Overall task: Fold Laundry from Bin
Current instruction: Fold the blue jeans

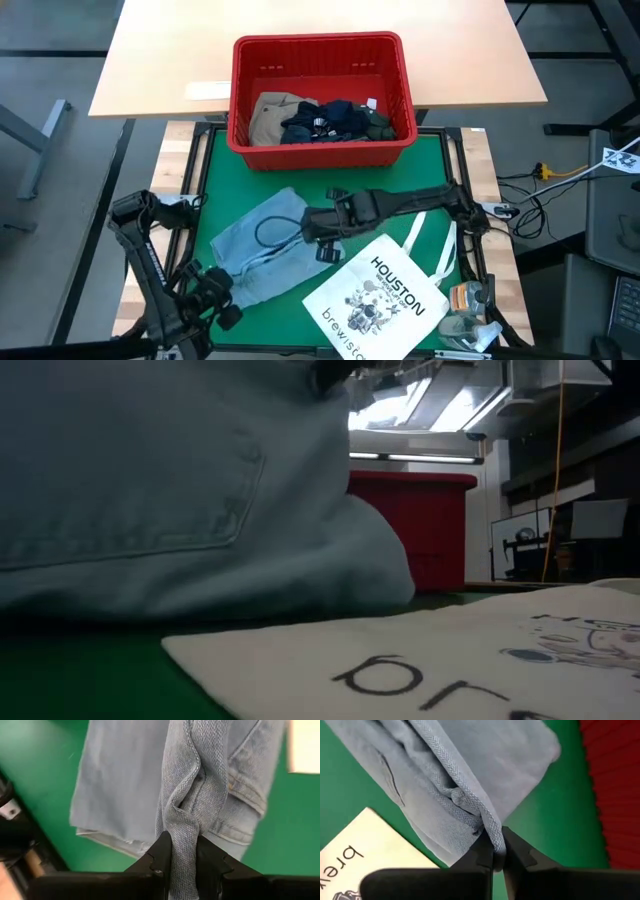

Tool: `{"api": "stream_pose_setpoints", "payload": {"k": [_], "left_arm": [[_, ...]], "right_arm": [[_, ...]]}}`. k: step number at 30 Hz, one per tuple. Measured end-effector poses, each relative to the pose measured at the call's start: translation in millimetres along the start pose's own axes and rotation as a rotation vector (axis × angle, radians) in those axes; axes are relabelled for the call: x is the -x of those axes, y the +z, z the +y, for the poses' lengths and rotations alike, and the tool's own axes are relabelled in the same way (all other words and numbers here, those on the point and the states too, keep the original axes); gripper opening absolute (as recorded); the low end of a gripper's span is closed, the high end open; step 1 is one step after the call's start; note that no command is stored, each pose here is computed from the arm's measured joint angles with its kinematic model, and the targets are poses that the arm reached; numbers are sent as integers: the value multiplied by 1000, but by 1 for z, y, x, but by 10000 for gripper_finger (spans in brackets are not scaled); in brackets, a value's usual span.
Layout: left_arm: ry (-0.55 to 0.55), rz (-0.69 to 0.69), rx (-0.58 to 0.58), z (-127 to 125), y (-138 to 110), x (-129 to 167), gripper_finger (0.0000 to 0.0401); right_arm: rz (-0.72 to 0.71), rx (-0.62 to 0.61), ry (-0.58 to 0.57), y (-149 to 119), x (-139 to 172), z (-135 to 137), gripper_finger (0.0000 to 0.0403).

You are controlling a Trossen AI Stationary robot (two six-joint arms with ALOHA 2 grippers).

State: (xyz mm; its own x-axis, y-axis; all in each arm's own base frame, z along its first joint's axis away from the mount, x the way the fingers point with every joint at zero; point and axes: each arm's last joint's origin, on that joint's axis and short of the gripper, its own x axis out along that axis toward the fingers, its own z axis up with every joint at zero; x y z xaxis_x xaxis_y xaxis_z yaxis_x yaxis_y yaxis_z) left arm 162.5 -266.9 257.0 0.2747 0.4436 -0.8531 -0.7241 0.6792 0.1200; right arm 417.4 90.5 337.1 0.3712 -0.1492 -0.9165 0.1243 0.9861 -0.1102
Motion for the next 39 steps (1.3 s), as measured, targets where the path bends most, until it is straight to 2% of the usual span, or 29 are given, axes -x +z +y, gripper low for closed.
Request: {"api": "stream_pose_setpoints", "payload": {"k": [8, 17, 24, 27, 33, 39], "left_arm": [[83, 48, 13, 17, 5, -17, 52], [258, 19, 96, 50, 7, -59, 52], [376, 17, 122, 60, 17, -86, 52], [398, 31, 141, 60, 21, -91, 52], [496, 42, 222, 71, 24, -112, 52], [524, 57, 278, 78, 22, -133, 52]], "right_arm": [[26, -22, 116, 14, -36, -50, 19], [-40, -152, 243, 25, -69, -117, 19], [-102, -205, 211, 21, -104, -153, 19], [-132, -191, 193, 19, -117, -158, 19], [-209, -188, 64, 18, -135, -163, 19], [-258, -192, 3, 16, -147, -163, 19]]}}
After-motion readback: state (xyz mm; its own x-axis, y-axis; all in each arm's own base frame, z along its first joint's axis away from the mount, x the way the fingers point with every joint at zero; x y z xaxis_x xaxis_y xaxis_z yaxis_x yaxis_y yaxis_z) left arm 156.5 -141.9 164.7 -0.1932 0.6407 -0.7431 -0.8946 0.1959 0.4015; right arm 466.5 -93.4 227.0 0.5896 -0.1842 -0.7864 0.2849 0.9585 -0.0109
